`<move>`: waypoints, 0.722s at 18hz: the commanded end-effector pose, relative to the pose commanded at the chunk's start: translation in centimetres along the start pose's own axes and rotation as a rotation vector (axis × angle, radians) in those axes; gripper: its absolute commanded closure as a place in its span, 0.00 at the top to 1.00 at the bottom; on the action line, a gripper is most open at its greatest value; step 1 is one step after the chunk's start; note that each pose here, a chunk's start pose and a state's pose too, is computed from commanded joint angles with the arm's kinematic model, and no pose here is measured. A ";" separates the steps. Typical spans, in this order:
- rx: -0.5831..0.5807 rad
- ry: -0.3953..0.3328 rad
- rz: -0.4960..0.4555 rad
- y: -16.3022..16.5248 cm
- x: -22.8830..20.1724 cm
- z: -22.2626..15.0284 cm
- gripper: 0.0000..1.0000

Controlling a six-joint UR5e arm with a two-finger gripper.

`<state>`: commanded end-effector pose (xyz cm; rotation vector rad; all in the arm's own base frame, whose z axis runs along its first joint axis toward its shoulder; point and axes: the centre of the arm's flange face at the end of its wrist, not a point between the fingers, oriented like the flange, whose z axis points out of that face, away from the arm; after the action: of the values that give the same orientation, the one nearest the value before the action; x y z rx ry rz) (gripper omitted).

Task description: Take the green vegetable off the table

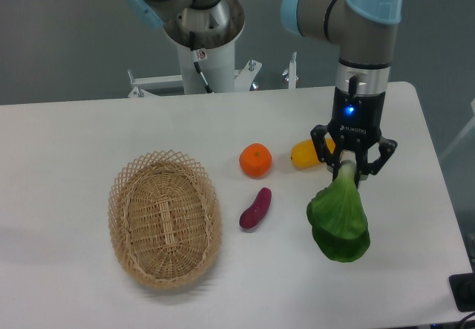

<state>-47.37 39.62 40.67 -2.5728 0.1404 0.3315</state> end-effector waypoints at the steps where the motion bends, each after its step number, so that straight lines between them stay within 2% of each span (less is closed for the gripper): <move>1: 0.000 0.000 0.000 0.0 0.0 0.0 0.32; 13: -0.001 0.005 0.005 -0.2 0.3 0.2 0.32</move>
<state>-47.08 39.87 40.51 -2.5748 0.1490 0.3271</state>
